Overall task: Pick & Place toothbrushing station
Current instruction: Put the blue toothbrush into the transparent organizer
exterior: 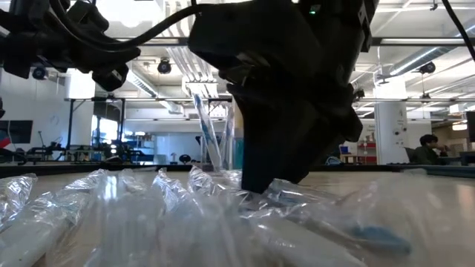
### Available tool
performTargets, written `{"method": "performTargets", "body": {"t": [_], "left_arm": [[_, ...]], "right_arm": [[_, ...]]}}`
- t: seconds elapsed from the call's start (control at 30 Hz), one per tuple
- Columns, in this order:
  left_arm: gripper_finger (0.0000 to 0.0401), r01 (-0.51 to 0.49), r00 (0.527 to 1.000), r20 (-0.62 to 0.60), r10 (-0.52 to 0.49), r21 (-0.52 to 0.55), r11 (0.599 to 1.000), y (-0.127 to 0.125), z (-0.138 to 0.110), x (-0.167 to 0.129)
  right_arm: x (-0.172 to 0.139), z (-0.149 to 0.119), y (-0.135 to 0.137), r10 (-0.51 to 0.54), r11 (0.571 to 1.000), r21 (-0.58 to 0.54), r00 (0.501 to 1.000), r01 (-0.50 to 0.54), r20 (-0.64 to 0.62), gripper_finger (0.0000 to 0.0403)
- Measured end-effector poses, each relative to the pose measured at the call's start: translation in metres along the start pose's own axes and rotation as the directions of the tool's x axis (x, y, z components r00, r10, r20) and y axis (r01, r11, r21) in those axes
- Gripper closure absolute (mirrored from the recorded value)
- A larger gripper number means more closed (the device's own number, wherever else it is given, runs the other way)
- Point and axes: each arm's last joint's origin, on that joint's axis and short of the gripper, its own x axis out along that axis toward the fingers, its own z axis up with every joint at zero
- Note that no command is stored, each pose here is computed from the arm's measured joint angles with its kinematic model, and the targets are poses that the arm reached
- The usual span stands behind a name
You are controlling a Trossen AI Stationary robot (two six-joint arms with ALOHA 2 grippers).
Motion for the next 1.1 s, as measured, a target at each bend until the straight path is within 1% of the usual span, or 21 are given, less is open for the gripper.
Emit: {"method": "performTargets", "body": {"t": [0.2,0.43,0.5,0.63,0.77,0.87,0.93,1.03,1.1], "left_arm": [[0.0392,0.001,1.0,-0.001,-0.001,-0.001,1.0,0.0,0.0,0.0],[0.0386,0.001,1.0,-0.001,-0.001,-0.001,1.0,0.0,0.0,0.0],[0.0386,0.001,1.0,-0.001,-0.001,-0.002,1.0,0.0,0.0,0.0],[0.0388,0.008,1.0,-0.002,-0.008,-0.009,1.0,0.0,0.0,0.0],[0.039,0.016,1.0,-0.004,-0.016,-0.009,1.0,0.0,0.0,0.0],[0.0388,0.023,1.0,-0.005,-0.023,-0.009,1.0,-0.001,0.0,0.0],[0.0387,0.023,1.0,-0.006,-0.023,-0.009,1.0,-0.001,0.0,0.0],[0.0385,0.022,1.0,-0.008,-0.023,-0.01,1.0,-0.001,0.0,0.0],[0.0385,0.023,1.0,-0.006,-0.023,-0.009,1.0,-0.001,0.0,0.0]], "right_arm": [[0.0,0.0,-0.002,-0.011,0.998,-0.063,1.0,0.011,-0.006,0.0286],[0.002,0.002,-0.004,-0.028,0.992,-0.127,1.0,0.029,0.014,0.0374],[0.001,0.004,-0.004,-0.039,0.988,-0.15,0.998,0.047,0.053,0.0386],[-0.011,0.009,-0.005,-0.048,0.975,-0.21,0.991,0.073,0.122,0.0394],[-0.045,0.018,-0.002,0.002,0.965,-0.257,0.978,0.054,0.21,0.0396],[-0.077,0.022,-0.002,0.029,0.952,-0.299,0.949,0.07,0.314,0.0396],[-0.101,0.022,-0.004,0.056,0.942,-0.325,0.918,0.081,0.392,0.0396],[-0.133,0.027,-0.011,0.164,0.933,-0.359,0.859,0.025,0.485,0.0396],[-0.144,0.03,-0.021,0.209,0.926,-0.377,0.827,0.005,0.522,0.0396]]}}
